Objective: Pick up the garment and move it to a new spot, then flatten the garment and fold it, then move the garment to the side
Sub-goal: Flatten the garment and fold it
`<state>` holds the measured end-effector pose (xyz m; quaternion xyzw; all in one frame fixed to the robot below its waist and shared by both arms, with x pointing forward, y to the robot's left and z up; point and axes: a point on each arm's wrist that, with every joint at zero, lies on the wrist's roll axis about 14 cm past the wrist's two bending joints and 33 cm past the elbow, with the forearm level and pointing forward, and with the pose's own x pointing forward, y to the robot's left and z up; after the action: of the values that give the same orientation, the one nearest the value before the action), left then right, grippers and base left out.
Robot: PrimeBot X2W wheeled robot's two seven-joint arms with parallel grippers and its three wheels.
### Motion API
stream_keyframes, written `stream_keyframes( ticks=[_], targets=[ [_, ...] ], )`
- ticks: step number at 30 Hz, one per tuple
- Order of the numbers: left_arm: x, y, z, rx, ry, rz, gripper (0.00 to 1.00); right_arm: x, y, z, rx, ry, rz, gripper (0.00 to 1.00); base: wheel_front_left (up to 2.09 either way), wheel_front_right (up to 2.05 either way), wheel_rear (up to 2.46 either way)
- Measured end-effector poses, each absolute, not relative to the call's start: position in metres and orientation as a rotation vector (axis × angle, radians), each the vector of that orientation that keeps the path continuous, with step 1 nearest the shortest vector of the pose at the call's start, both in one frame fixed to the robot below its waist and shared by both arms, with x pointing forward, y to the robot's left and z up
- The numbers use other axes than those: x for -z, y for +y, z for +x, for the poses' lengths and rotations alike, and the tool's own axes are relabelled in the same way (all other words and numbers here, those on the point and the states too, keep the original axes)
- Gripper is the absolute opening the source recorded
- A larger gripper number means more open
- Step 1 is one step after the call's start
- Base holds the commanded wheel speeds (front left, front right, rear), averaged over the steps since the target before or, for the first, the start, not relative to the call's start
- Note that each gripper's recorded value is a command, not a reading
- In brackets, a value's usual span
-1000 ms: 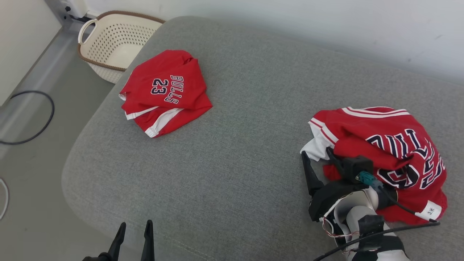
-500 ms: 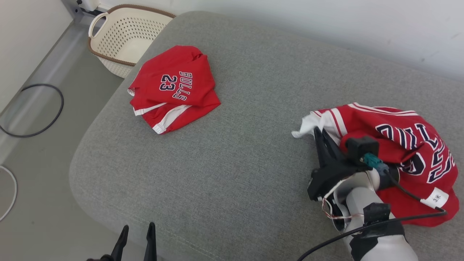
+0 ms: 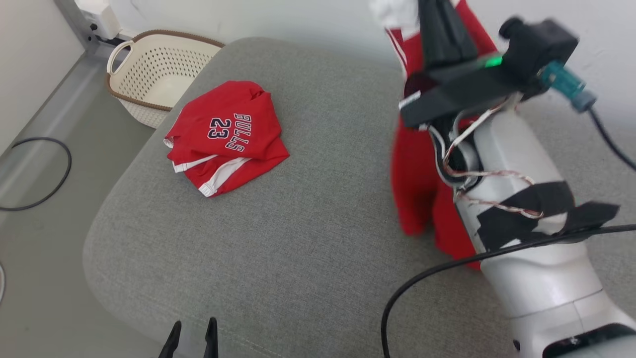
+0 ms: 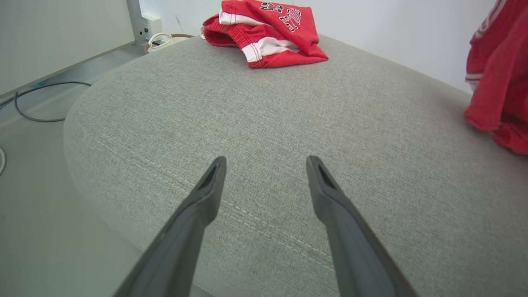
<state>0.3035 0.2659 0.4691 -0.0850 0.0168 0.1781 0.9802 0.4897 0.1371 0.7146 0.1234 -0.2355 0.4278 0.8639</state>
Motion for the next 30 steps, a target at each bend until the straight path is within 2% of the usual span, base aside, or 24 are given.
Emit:
stream_keyframes(
  ticks=[5, 10, 18, 22, 26, 30],
  targets=[
    [-0.461, 0.265, 0.294, -0.365, 0.053, -0.182, 1.00, -0.770, 0.124, 0.481, -0.884, -0.619, 0.295, 0.00, 0.00, 0.00, 0.00],
    [-0.458, 0.260, 0.292, -0.345, 0.060, -0.190, 1.00, -0.781, 0.094, 0.489, -0.807, -0.629, 0.332, 0.00, 0.00, 0.00, 0.00],
    [-0.462, 0.244, 0.305, -0.276, 0.046, -0.195, 1.00, -0.666, 0.033, 0.515, -0.642, -0.354, 0.214, 0.00, 0.00, 0.00, 0.00],
    [-0.465, 0.234, 0.311, -0.237, 0.038, -0.194, 1.00, -0.616, -0.020, 0.520, -0.509, -0.245, 0.193, 0.00, 0.00, 0.00, 0.00],
    [-0.469, 0.227, 0.315, -0.205, 0.024, -0.193, 1.00, -0.560, -0.090, 0.511, -0.329, -0.122, 0.179, 0.00, 0.00, 0.00, 0.00],
    [-0.471, 0.221, 0.318, -0.179, 0.019, -0.193, 1.00, -0.526, -0.134, 0.493, -0.210, -0.047, 0.181, 0.00, 0.00, 0.00, 0.00]
  ],
)
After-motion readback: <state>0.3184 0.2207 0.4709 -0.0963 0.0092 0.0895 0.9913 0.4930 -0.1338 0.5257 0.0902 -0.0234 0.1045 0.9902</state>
